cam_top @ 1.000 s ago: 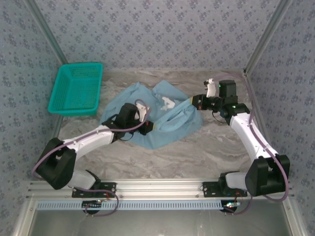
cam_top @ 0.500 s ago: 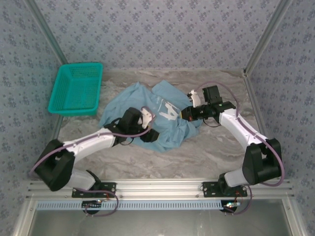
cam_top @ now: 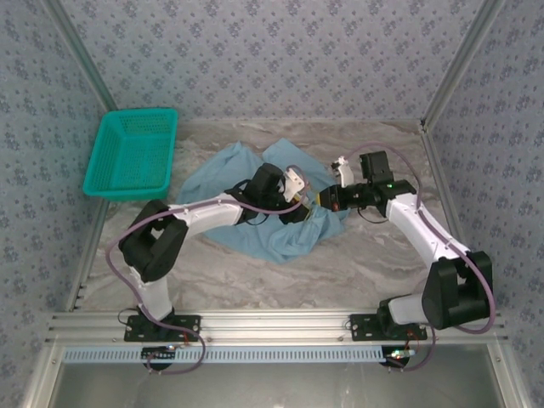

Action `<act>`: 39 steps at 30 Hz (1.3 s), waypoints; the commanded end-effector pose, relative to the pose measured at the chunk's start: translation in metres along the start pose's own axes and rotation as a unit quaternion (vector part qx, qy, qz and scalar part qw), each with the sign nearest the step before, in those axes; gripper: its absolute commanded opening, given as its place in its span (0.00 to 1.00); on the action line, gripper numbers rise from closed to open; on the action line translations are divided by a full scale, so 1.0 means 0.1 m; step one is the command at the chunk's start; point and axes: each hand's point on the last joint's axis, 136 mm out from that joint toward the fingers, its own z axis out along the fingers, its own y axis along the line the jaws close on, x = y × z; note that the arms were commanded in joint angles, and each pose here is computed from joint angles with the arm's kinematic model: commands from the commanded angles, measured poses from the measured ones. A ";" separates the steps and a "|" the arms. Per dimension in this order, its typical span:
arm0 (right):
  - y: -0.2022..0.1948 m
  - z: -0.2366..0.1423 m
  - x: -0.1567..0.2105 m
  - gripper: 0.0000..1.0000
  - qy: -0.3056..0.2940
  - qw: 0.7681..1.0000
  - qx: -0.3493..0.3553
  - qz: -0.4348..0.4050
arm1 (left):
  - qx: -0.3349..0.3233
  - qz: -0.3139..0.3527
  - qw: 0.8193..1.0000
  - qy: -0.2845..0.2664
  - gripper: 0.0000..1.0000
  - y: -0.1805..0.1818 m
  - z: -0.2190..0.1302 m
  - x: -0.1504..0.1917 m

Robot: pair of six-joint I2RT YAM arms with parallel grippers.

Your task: Fold the inside-out t-shirt

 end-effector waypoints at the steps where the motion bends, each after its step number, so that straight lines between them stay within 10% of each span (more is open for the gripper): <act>1: 0.03 -0.06 0.02 0.00 -0.001 1.000 -0.005 0.000 | 0.059 0.013 0.998 -0.023 0.16 -0.21 0.00 -0.23; 3: -0.10 -0.10 -0.02 0.00 -0.004 0.999 0.040 0.006 | 0.084 0.005 0.996 -0.022 0.00 -0.30 -0.07 -0.28; 11: -0.82 -0.48 -0.29 0.25 -0.016 0.943 0.334 -0.001 | 0.146 -0.087 0.985 -0.033 0.00 -0.51 -0.59 -0.42; 27: 0.50 -0.01 0.44 0.41 -0.037 0.998 0.031 -0.028 | 0.102 -0.220 0.970 -0.036 0.00 -0.24 -0.93 -0.50; 39: 0.03 0.53 0.29 0.41 -0.059 0.992 0.108 -0.016 | 0.100 -0.217 0.970 -0.040 0.00 -0.29 -1.02 -0.51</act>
